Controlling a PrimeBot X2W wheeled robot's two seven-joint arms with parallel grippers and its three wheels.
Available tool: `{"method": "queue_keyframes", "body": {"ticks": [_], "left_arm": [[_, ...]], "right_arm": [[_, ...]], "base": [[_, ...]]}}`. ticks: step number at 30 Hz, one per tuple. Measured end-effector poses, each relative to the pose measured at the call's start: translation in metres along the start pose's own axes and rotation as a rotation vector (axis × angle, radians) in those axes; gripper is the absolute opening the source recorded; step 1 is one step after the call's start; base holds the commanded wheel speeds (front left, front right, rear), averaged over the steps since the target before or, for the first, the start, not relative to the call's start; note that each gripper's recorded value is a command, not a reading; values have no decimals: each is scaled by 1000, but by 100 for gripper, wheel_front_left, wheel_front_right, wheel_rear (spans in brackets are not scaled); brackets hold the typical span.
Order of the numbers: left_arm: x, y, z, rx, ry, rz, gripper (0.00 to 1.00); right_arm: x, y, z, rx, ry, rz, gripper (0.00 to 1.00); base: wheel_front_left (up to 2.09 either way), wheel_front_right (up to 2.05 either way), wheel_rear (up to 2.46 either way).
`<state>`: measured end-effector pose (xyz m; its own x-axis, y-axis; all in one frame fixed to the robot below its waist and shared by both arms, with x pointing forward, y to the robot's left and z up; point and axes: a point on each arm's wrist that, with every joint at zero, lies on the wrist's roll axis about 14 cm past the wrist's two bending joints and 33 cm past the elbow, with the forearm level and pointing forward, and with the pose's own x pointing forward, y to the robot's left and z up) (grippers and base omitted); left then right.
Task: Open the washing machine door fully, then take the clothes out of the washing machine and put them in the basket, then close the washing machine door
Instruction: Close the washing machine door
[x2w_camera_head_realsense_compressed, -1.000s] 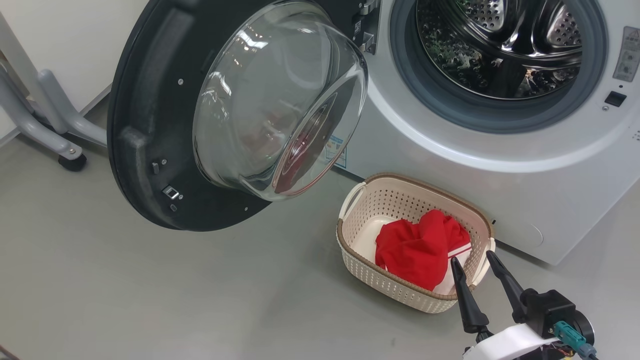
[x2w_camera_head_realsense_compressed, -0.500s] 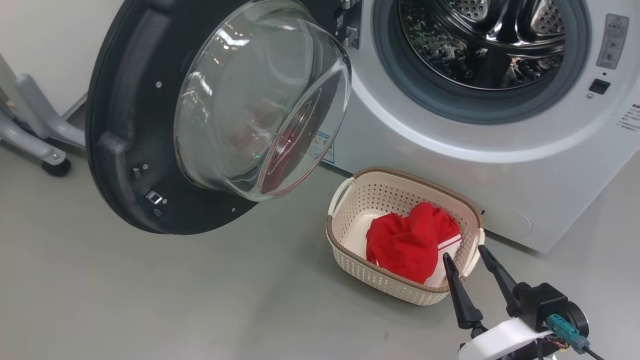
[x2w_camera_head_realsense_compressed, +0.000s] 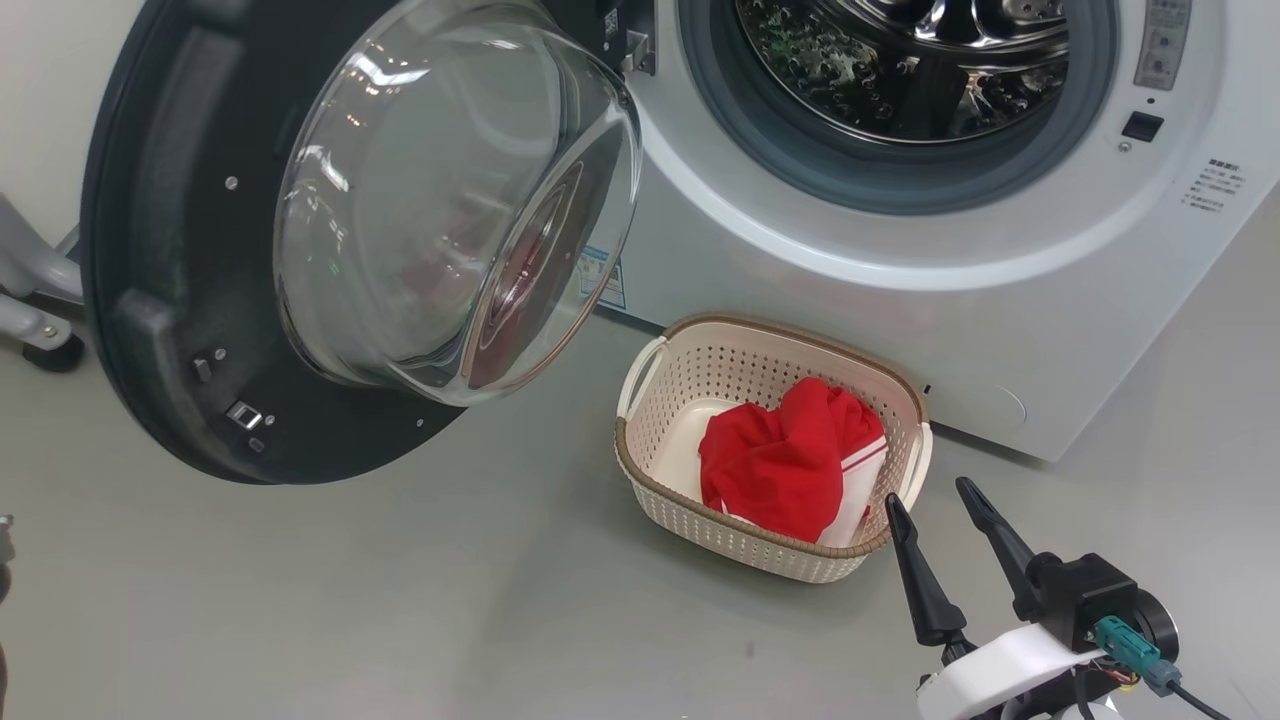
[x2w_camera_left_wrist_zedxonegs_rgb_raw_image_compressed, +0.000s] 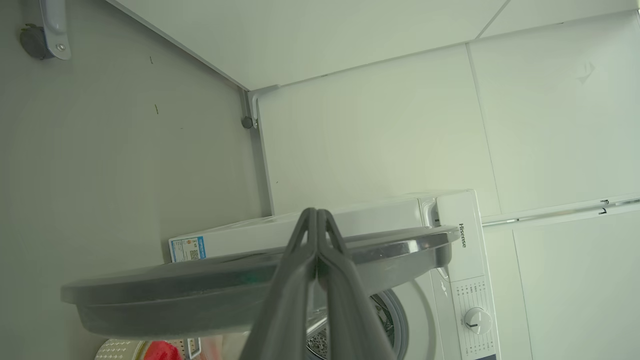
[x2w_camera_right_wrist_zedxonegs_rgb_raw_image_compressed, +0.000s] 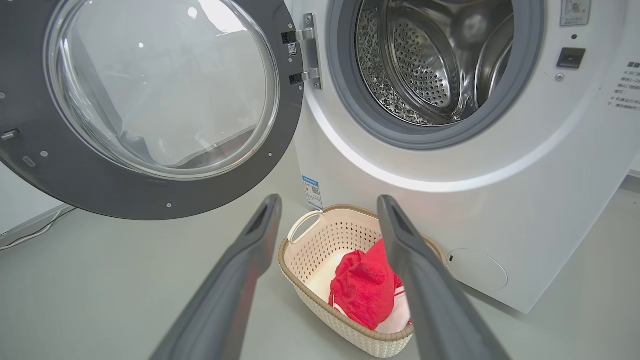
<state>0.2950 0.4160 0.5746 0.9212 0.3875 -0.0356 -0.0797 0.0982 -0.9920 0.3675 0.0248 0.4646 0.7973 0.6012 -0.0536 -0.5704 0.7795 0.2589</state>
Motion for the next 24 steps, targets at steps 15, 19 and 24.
{"method": "queue_keyframes", "body": {"ticks": [15, 19, 24], "left_arm": [[22, 17, -44, 7, 165, 66, 0], [25, 20, -46, 8, 174, 70, 0], [29, 18, -52, 17, 205, 62, 0]], "right_arm": [[0, -15, 0, 3, -4, -35, 100], [0, -18, 0, 5, -4, -43, 100], [0, -20, -1, 7, -2, -48, 100]], "base": [[0, 0, 0], [0, 0, 0], [0, 0, 0]]}}
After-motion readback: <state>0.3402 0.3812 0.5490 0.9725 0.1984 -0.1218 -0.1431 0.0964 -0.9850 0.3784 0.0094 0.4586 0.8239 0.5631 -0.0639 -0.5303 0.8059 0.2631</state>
